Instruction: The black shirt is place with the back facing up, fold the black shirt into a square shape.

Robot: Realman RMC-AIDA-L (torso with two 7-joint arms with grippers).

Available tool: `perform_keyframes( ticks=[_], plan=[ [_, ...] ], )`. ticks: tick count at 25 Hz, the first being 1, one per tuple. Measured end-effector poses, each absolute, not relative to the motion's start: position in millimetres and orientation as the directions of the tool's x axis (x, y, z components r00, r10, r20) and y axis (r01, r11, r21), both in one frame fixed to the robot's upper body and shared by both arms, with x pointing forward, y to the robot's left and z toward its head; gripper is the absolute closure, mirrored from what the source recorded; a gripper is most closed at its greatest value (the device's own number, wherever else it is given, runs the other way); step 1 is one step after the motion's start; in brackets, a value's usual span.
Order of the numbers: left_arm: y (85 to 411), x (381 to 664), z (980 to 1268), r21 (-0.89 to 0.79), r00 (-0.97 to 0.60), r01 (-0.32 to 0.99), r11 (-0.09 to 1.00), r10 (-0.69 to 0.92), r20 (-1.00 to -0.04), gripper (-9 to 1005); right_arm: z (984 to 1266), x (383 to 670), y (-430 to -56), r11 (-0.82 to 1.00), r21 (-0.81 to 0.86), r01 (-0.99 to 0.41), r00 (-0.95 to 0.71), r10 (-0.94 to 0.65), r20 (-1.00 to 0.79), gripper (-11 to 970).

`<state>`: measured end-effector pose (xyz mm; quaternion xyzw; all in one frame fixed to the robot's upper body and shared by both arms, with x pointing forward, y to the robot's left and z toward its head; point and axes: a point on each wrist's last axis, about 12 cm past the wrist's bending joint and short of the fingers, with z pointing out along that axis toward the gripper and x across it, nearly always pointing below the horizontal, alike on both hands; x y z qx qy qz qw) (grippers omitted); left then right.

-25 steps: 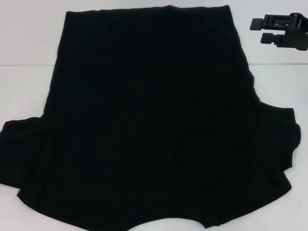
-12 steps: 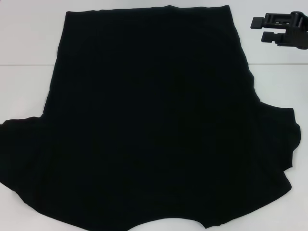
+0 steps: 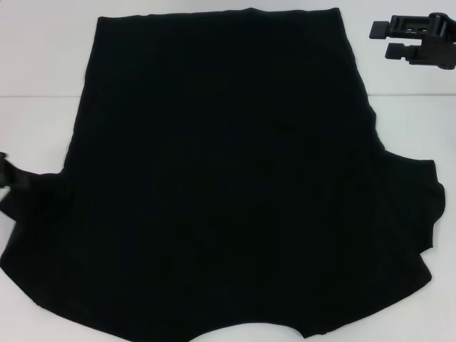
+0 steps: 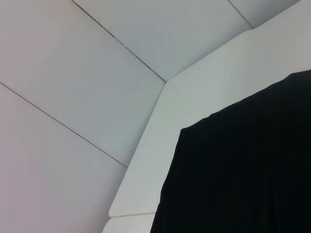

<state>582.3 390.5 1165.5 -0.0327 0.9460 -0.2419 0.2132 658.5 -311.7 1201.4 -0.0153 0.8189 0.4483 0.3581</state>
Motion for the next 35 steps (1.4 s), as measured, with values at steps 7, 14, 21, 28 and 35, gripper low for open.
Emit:
perform_keyframes(
  ticks=[7, 14, 21, 28, 35],
  plan=[
    [357, 597, 1160, -0.473, -0.923, 0.1, 0.875, -0.096, -0.373, 987, 1201, 658, -311, 0.596, 0.725, -0.345, -0.745, 0.296, -0.598, 212],
    [319, 608, 1157, -0.47, -0.93, 0.178, 0.865, -0.008, -0.368, 982, 1200, 658, -312, 0.596, 0.727, -0.342, -0.747, 0.297, -0.595, 211],
    [286, 613, 1153, -0.465, -0.93, 0.24, 0.852, 0.064, -0.363, 978, 1200, 657, -312, 0.592, 0.729, -0.344, -0.749, 0.295, -0.594, 211],
    [270, 622, 1144, -0.465, -0.934, 0.229, 0.855, 0.059, -0.352, 974, 1200, 657, -311, 0.591, 0.728, -0.347, -0.748, 0.294, -0.595, 212],
    [272, 623, 1143, -0.502, -0.937, 0.228, 0.834, 0.048, -0.346, 969, 1200, 657, -311, 0.591, 0.729, -0.346, -0.749, 0.294, -0.593, 212]
  ],
)
